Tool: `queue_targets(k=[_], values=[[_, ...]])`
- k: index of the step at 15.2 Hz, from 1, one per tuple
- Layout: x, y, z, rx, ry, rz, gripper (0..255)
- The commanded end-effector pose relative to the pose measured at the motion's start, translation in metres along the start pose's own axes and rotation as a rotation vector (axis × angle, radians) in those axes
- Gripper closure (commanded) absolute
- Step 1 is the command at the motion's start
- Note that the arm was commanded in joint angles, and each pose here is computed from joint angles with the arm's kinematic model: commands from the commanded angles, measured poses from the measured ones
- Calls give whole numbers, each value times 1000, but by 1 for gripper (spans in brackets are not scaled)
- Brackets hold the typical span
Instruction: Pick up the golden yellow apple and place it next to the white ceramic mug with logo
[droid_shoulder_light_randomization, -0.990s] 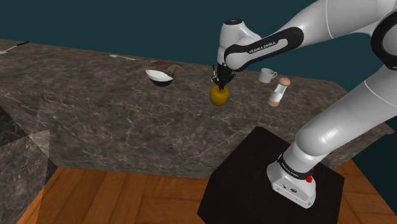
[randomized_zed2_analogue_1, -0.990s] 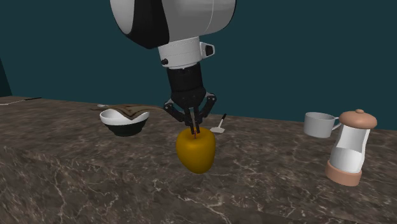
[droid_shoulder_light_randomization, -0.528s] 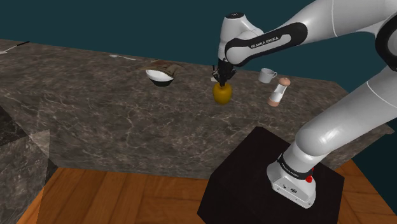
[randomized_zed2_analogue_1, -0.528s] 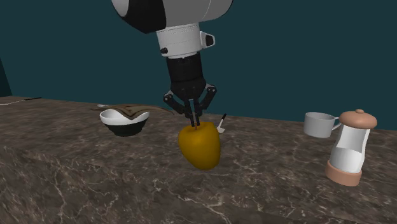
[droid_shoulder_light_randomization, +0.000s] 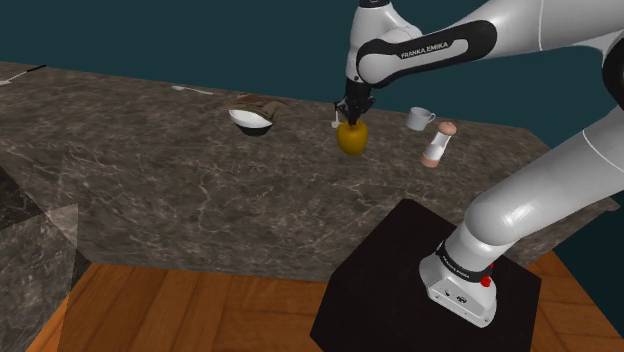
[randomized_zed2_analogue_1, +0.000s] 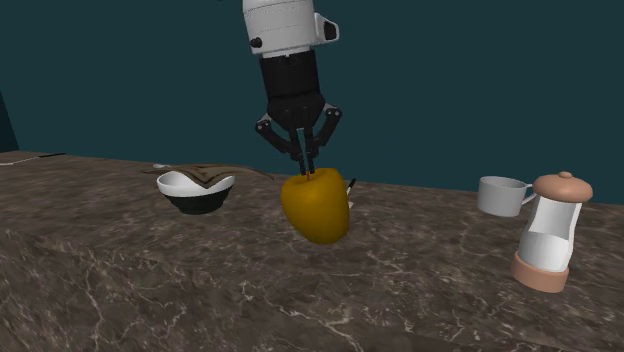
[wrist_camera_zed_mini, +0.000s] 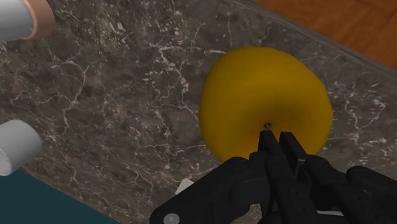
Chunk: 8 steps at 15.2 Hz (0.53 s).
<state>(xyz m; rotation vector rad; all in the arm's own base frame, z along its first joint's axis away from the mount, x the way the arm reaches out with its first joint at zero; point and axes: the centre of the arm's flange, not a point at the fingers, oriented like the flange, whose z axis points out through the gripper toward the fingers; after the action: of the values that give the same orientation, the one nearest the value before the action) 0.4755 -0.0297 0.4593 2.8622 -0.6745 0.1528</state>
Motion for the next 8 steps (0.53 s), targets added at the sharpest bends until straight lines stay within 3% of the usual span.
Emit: queue_targets(k=[1,8], values=[[2,1,-11,0,0,0,255],[7,8,-47,0,0,0,255]])
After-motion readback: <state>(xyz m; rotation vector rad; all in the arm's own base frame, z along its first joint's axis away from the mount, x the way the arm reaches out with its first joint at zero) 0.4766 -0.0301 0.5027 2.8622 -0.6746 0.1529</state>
